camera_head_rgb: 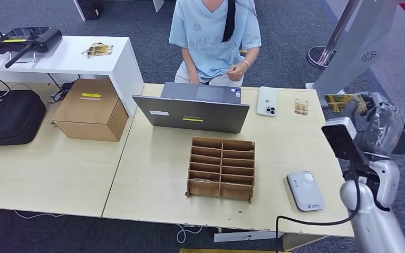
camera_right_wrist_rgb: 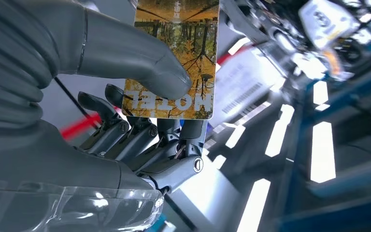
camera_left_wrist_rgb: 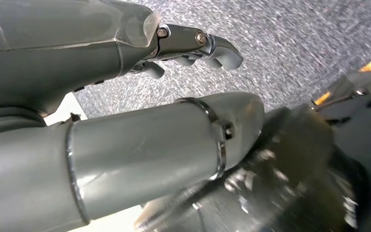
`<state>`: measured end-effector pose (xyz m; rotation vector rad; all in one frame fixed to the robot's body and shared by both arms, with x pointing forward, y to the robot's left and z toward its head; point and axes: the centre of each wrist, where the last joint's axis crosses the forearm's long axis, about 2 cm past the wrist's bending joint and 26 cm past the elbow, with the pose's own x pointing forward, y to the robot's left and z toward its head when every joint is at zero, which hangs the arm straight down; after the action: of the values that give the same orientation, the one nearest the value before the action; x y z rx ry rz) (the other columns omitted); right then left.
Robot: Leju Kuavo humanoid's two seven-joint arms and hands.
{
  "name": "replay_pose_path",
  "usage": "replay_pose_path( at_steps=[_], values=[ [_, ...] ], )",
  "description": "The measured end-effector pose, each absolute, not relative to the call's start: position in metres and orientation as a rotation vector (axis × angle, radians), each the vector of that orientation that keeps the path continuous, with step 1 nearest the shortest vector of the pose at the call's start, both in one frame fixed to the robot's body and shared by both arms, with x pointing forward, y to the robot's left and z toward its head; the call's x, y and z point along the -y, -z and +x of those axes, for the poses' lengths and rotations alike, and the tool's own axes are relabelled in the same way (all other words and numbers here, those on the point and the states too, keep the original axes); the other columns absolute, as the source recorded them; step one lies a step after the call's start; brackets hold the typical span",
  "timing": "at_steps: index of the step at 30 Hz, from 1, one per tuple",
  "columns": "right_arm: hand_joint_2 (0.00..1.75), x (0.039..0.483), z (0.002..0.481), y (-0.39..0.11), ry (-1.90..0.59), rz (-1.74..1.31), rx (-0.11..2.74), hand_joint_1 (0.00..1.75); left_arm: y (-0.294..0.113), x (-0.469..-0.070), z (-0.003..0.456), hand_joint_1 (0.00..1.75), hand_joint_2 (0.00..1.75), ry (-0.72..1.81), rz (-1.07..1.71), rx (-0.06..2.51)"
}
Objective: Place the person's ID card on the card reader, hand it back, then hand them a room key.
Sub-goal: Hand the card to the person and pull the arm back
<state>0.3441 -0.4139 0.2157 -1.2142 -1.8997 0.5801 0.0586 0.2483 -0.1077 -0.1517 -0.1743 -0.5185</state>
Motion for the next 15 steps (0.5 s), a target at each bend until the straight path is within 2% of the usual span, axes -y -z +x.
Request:
replay_pose_path(
  at_steps=[7,15],
  values=[
    [1.75,0.37,0.407,-0.272,-0.905,-1.315,1.939,1.75,0.106,-0.25,0.07,0.0,0.0,0.554,-0.177,0.184],
    [1.75,0.315,0.459,-0.33,-1.122,-1.325,1.884,1.75,0.104,-0.255,0.08,0.0,0.0,0.563,-0.183,0.207]
  ],
)
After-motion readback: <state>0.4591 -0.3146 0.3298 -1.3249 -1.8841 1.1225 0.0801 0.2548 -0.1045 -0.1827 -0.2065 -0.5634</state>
